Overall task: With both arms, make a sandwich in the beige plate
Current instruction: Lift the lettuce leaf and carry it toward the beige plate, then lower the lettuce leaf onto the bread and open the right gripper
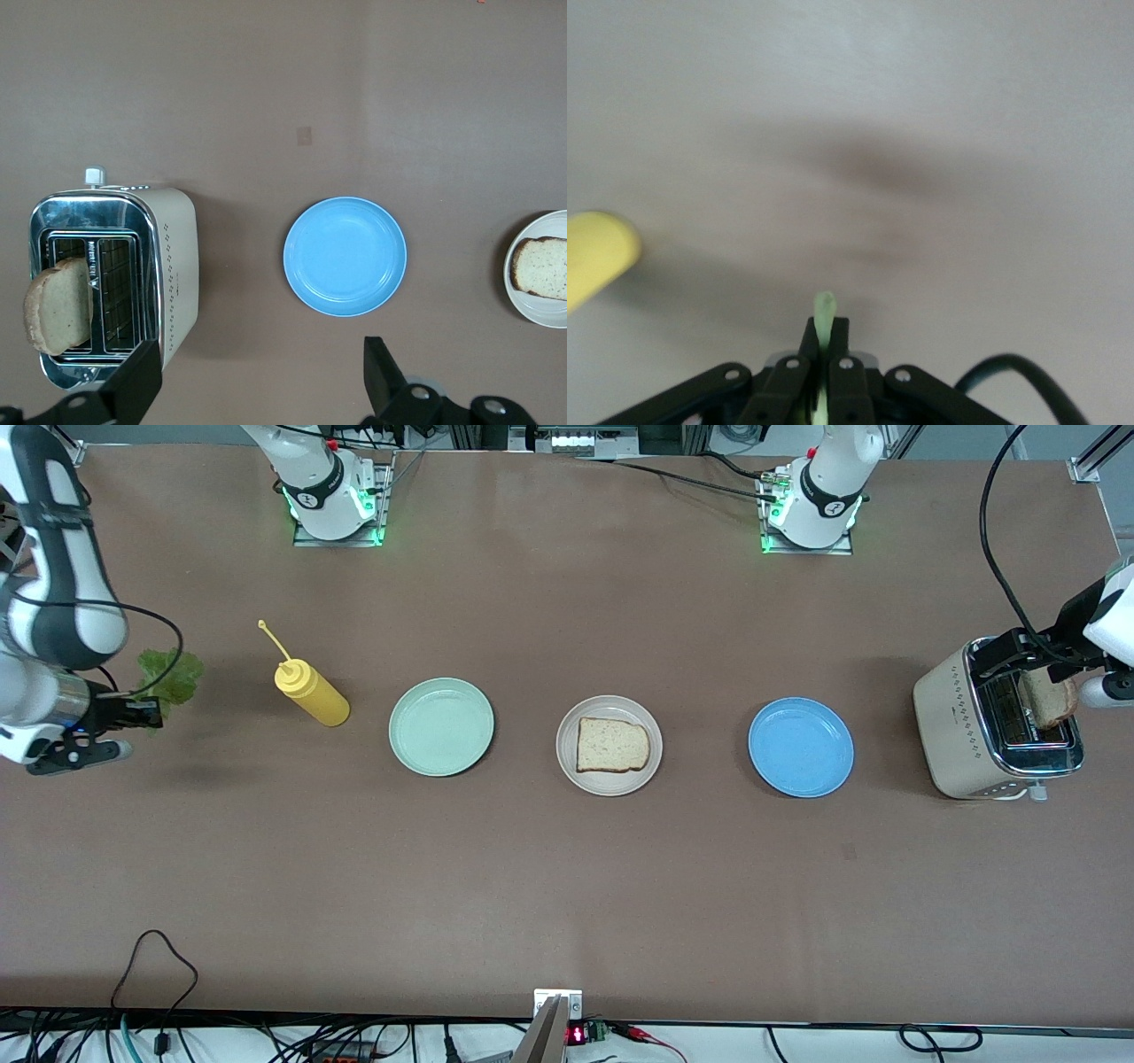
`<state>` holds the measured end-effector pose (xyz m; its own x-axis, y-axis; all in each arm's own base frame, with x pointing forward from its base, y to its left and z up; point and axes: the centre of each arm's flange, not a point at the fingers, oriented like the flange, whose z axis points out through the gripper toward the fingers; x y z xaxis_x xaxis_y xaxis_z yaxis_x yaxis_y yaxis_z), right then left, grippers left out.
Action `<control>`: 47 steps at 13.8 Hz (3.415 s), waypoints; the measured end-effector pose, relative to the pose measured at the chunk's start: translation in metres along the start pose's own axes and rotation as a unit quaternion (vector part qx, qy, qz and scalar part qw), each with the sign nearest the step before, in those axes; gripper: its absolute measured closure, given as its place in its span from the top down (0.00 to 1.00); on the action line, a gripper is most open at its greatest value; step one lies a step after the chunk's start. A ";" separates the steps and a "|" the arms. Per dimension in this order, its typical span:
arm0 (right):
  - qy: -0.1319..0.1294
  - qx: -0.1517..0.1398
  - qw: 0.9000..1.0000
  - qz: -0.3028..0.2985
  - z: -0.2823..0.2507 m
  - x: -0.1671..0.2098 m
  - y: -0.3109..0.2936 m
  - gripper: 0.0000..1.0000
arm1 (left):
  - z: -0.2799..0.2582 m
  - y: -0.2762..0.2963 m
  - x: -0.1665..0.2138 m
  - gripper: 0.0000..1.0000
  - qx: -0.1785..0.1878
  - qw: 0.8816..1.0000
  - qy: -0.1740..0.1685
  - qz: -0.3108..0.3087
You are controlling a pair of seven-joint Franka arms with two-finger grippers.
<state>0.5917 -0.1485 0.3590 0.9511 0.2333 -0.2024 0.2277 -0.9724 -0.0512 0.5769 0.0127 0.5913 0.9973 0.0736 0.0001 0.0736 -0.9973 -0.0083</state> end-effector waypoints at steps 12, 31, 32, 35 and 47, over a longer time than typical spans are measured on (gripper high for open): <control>-0.052 0.098 0.979 0.173 -0.080 0.076 -0.256 0.05 | 0.012 -0.031 0.006 1.00 0.001 1.000 -0.011 -0.003; -0.001 0.232 0.780 0.581 0.120 0.138 -0.606 0.05 | 0.222 -0.285 -0.001 0.96 -0.076 0.981 -0.178 -0.025; -0.009 0.231 0.777 0.585 0.129 0.137 -0.611 0.05 | 0.228 -0.287 -0.001 0.96 -0.079 0.980 -0.183 -0.025; -0.021 0.224 0.777 0.588 0.148 0.134 -0.622 0.05 | 0.244 -0.288 -0.001 0.82 -0.084 0.977 -0.194 -0.025; -0.011 0.241 0.765 0.597 0.153 0.149 -0.617 0.09 | 0.187 -0.291 0.002 0.14 -0.097 0.974 -0.203 0.002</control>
<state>0.5615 0.4866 0.2111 0.4160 -0.8153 -0.4027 -0.9092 -0.3794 -0.1712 0.5575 0.3049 0.4065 0.9184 0.0271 -0.3947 0.1072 -0.9774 0.1825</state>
